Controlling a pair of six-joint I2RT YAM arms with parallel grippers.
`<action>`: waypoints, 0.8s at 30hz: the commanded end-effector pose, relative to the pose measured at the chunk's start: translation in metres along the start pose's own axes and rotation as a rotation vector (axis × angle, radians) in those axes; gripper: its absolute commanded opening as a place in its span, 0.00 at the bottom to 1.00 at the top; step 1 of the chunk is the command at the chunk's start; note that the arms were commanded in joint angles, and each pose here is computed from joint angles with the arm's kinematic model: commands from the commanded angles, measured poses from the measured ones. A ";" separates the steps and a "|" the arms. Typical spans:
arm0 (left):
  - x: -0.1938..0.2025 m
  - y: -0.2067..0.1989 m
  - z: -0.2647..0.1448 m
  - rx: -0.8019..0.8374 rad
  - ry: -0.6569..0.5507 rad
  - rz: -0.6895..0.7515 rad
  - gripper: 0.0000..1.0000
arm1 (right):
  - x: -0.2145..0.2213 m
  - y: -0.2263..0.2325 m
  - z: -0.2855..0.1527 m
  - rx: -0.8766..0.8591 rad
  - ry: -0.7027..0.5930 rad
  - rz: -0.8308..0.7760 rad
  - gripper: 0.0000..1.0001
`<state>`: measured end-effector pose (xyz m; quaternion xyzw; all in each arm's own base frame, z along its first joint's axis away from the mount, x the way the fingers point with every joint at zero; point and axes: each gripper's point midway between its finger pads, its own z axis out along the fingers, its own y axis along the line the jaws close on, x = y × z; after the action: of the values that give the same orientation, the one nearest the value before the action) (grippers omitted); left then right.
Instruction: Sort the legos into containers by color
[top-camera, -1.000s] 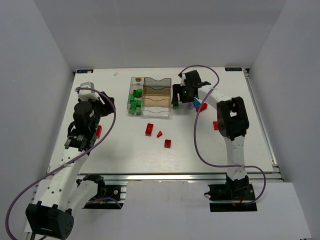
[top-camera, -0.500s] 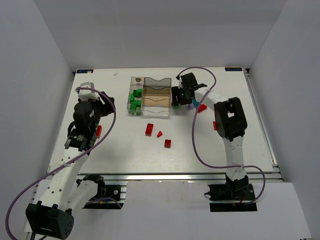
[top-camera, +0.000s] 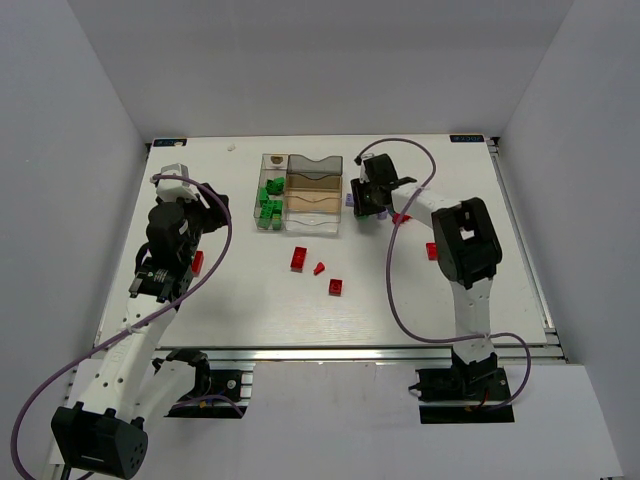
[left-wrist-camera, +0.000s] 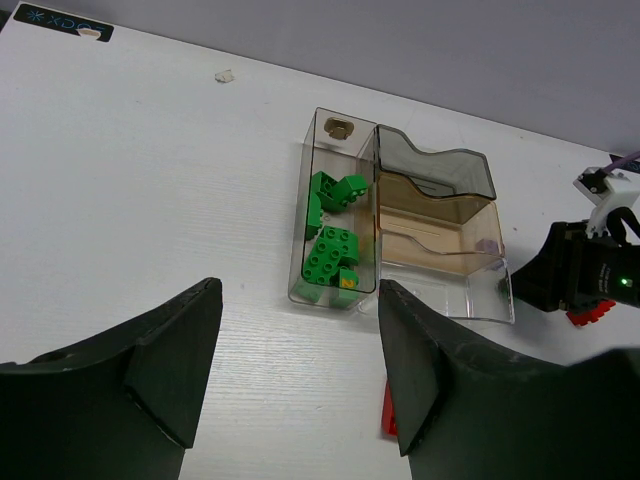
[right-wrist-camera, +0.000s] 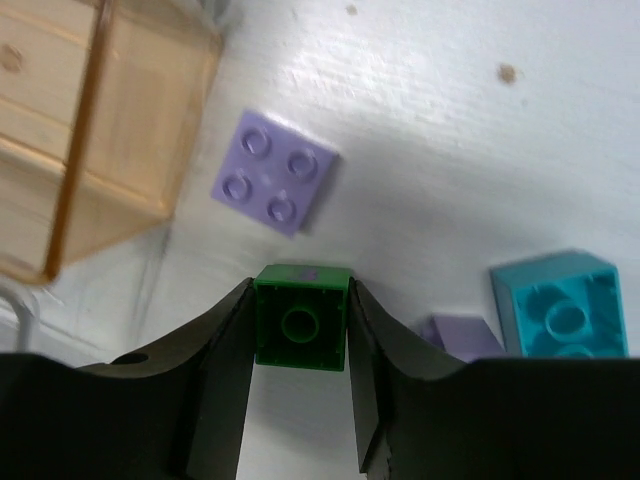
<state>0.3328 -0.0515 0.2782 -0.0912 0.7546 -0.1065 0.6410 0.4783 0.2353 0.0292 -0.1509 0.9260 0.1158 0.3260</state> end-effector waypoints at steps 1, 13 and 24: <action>-0.004 0.000 -0.002 0.003 -0.019 -0.005 0.73 | -0.035 -0.001 -0.038 0.007 -0.119 -0.061 0.15; -0.006 -0.002 -0.003 0.013 -0.026 -0.011 0.73 | -0.102 0.108 -0.120 -0.305 -0.325 -0.445 0.00; -0.005 0.009 -0.002 -0.041 -0.032 0.004 0.73 | -0.145 0.264 -0.091 -0.531 -0.502 -0.719 0.05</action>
<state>0.3332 -0.0473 0.2788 -0.1000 0.7527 -0.0986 0.6433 0.4404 0.4644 0.2145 -0.4825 0.6794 0.2563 0.4898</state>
